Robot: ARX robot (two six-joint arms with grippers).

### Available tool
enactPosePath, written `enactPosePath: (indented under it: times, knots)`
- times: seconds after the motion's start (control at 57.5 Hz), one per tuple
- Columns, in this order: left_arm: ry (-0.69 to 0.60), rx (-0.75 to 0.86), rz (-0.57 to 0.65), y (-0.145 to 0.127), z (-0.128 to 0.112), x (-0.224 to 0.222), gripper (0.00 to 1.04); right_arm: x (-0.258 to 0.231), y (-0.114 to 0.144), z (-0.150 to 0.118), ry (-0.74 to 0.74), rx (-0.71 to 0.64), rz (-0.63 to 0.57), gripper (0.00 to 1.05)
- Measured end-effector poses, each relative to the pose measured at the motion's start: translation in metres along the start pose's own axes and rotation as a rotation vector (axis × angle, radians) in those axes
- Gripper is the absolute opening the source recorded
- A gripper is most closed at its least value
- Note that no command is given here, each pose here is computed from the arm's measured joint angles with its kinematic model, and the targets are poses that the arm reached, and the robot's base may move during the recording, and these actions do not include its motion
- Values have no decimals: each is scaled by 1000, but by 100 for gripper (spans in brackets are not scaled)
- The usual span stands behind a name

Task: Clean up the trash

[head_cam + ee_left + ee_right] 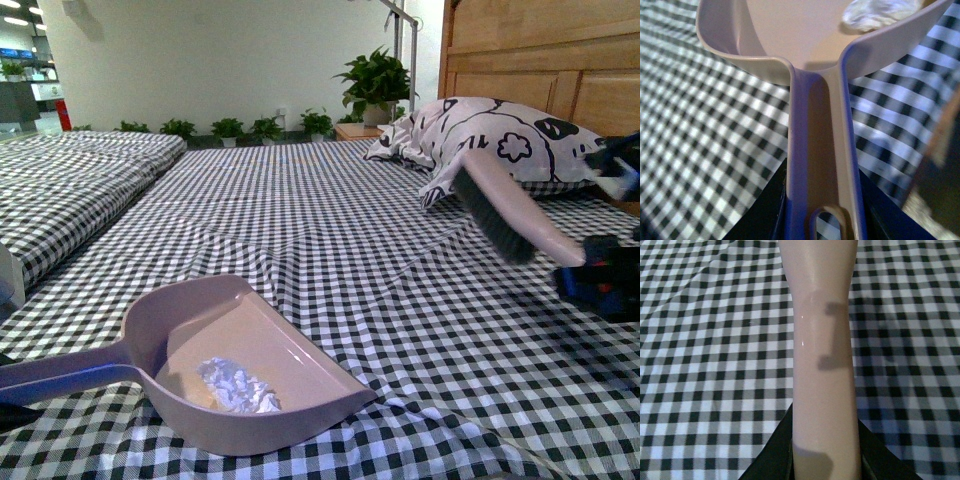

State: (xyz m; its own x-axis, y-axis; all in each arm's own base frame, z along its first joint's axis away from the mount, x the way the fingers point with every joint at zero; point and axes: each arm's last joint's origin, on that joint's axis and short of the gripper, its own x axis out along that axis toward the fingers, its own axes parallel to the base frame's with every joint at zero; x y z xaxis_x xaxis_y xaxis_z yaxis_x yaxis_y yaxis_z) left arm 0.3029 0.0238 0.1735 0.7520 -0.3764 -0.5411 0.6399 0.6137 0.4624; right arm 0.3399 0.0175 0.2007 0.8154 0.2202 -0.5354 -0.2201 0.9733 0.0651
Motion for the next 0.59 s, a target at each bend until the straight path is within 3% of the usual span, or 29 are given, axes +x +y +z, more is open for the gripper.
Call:
enactPosePath:
  times: [0.07,0.313,0.592]
  knots:
    - [-68,-136,162,11,6,-2,27,-13,-8,3,-11,15,17,19]
    - [-162,-399,476,35,40,-33,27,-75,-2,27,-144,1,139,19]
    - [-280,-475,652,18,85,-81,27,-149,7,32,-283,20,233,19]
